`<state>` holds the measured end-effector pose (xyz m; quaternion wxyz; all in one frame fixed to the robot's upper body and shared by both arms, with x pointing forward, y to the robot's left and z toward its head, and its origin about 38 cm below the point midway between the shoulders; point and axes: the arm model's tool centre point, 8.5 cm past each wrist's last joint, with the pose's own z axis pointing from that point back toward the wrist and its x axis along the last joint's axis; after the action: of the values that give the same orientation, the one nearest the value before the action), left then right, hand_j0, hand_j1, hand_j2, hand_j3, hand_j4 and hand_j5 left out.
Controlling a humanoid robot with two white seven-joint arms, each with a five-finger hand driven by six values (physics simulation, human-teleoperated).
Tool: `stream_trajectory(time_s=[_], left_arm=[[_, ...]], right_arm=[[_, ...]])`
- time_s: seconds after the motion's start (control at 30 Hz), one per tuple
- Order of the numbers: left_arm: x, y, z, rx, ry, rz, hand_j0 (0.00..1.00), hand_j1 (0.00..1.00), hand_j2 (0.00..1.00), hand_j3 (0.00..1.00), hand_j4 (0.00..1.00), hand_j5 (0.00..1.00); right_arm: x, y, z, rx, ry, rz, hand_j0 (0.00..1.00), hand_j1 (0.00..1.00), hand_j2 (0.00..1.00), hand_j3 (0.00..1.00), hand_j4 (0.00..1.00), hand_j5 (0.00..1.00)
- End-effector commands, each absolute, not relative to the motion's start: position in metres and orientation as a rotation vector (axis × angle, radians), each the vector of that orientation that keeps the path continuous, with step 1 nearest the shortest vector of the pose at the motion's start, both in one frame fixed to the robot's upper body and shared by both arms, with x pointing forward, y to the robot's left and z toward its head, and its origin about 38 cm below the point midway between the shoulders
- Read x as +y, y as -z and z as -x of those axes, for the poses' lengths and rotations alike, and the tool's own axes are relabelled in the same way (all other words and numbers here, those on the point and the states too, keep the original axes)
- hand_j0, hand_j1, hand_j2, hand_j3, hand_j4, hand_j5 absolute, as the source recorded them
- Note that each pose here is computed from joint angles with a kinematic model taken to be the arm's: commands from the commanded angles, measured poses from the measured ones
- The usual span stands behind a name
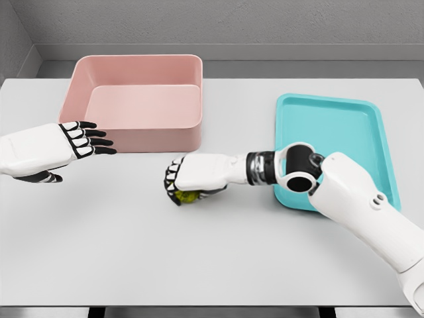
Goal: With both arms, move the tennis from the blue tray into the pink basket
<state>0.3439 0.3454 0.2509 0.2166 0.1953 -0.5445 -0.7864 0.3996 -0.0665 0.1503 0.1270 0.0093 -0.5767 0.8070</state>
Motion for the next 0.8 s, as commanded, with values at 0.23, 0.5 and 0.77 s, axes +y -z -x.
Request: stream_trajectory(time_s=[0.23, 0.5, 0.77], left_arm=[[0.347, -0.252, -0.344, -1.508, 2.175, -0.541, 1.0, 1.0, 1.0, 1.0, 1.0, 1.0], [0.347, -0.253, -0.344, -1.508, 2.175, -0.543, 1.0, 1.0, 1.0, 1.0, 1.0, 1.0], [0.346, -0.25, -0.345, -1.508, 2.172, -0.539, 1.0, 1.0, 1.0, 1.0, 1.0, 1.0]], right_arm=[[-0.063, -0.146, -0.397, -1.666, -2.36, -0.036, 0.86, 0.86, 0.86, 0.86, 0.86, 0.86], [-0.067, -0.15, -0.402, -1.665, -2.361, 0.003, 0.97, 0.97, 0.97, 0.97, 0.97, 0.97], [-0.117, -0.242, -0.412, -1.886, -2.247, 0.302, 1.0, 1.0, 1.0, 1.0, 1.0, 1.0]])
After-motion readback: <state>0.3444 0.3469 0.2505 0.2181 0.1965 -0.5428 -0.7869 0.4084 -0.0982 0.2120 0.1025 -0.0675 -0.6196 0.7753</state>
